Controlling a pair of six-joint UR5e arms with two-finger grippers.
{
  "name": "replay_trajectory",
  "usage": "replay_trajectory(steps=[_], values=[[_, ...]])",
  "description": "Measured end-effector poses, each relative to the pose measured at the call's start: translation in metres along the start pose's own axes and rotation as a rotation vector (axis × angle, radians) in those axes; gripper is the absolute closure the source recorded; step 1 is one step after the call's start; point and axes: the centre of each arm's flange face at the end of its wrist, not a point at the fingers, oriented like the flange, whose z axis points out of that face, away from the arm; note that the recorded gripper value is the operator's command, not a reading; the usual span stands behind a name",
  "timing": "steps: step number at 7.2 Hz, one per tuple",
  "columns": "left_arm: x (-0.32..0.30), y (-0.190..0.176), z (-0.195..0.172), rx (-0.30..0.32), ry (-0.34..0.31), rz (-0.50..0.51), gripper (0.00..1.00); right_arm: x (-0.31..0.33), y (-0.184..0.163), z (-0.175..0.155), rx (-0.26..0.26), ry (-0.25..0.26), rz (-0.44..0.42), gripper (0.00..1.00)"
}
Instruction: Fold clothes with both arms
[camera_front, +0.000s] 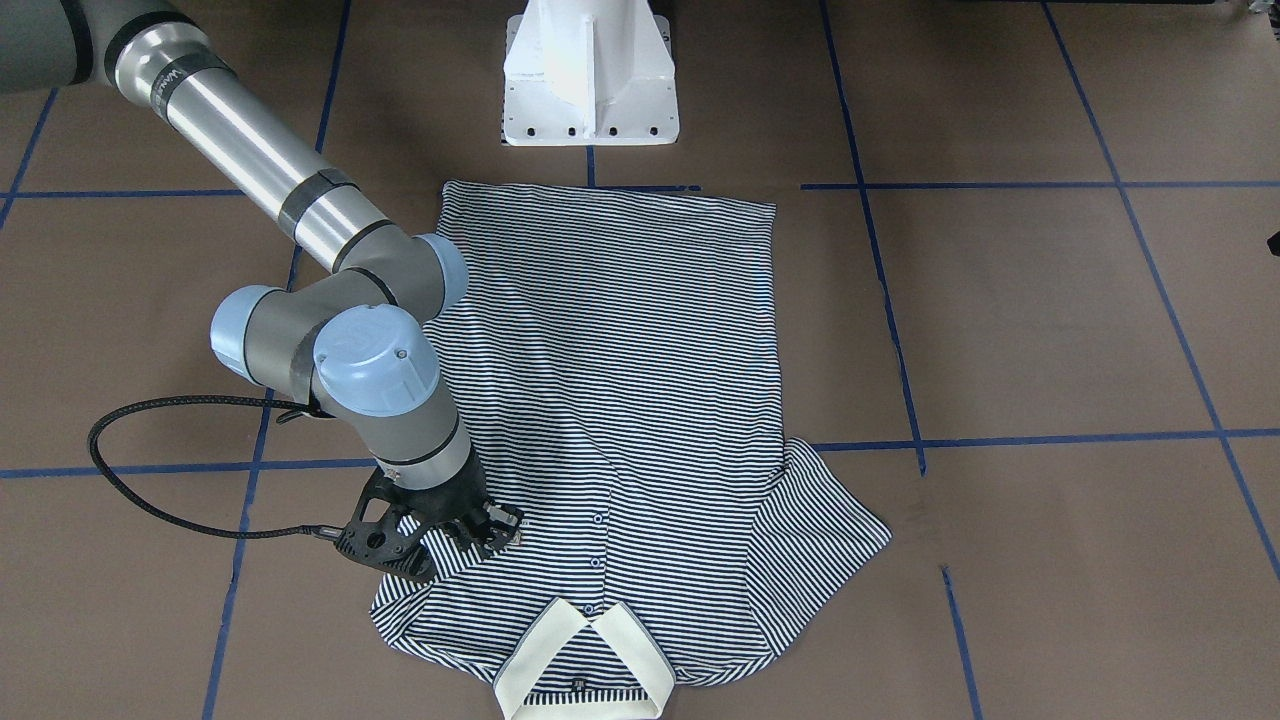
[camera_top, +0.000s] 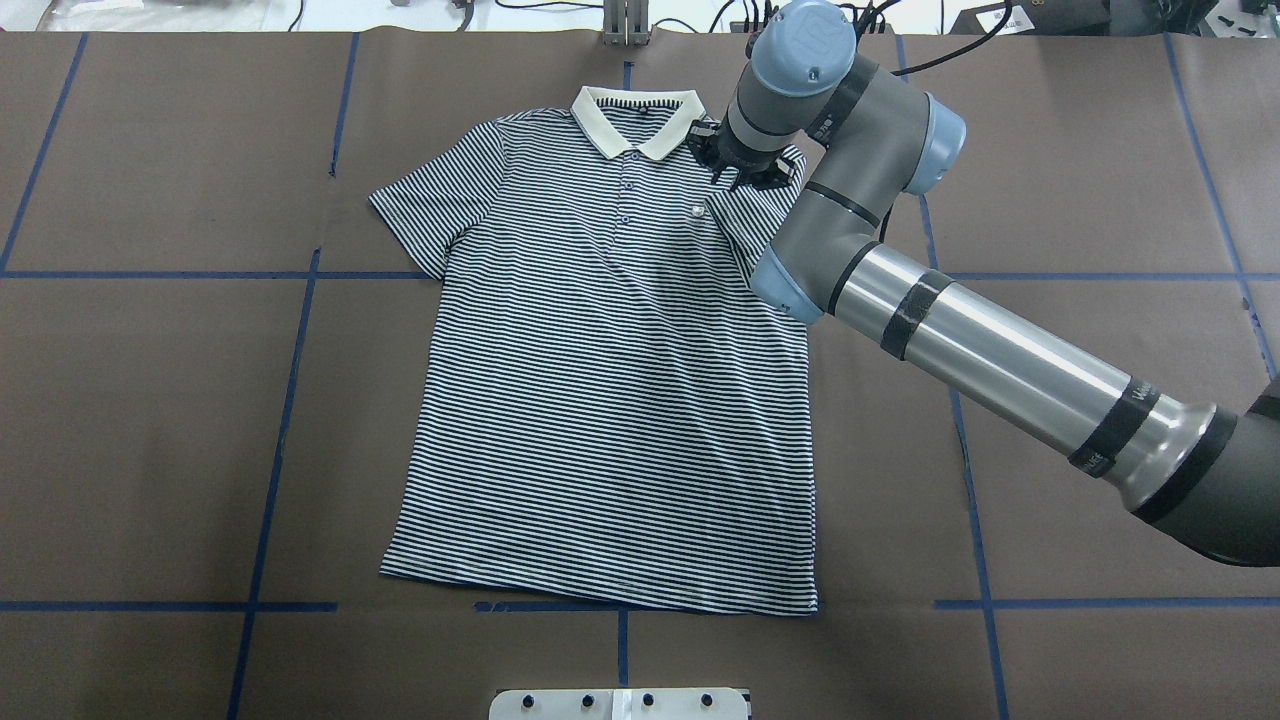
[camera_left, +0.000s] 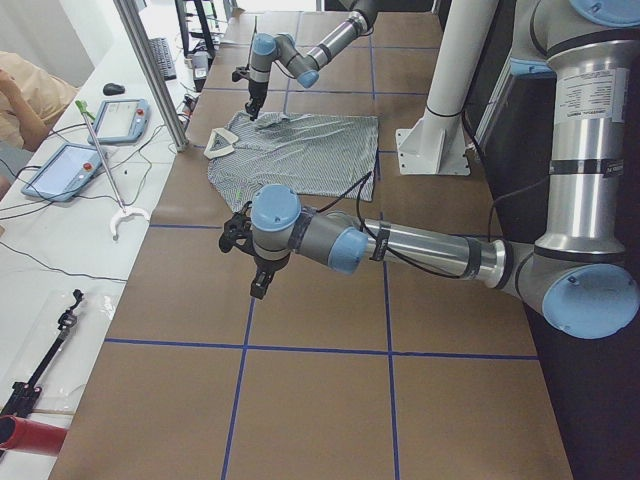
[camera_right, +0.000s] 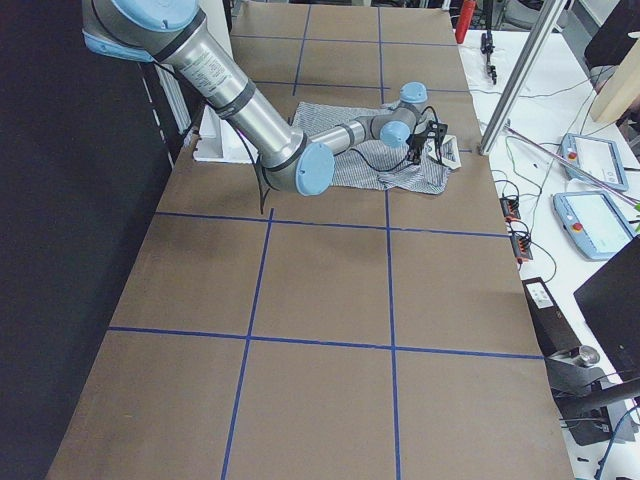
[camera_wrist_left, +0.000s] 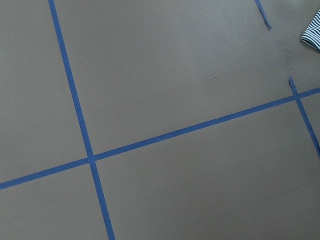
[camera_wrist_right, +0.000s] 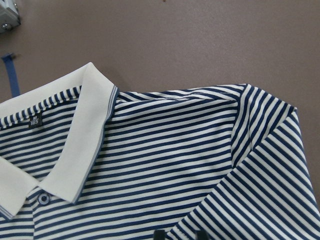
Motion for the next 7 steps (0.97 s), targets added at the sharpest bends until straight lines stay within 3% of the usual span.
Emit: replay_trajectory(steps=[2, 5, 6, 7], values=[[0.017, -0.018, 0.014, 0.038, 0.019, 0.034, 0.01, -0.002, 0.003, -0.01, 0.005, -0.024, -0.009, 0.0], [0.135, -0.127, 0.087, -0.01, 0.12, -0.112, 0.05, 0.053, -0.008, -0.045, 0.008, -0.077, -0.026, 0.0], [0.179, -0.157, 0.115, -0.014, 0.1, -0.184, 0.05, 0.081, -0.015, -0.059, 0.004, -0.089, -0.023, 0.0], [0.215, -0.181, 0.142, 0.019, 0.043, -0.248, 0.12, 0.108, -0.021, -0.075, -0.015, -0.105, -0.017, 0.0]])
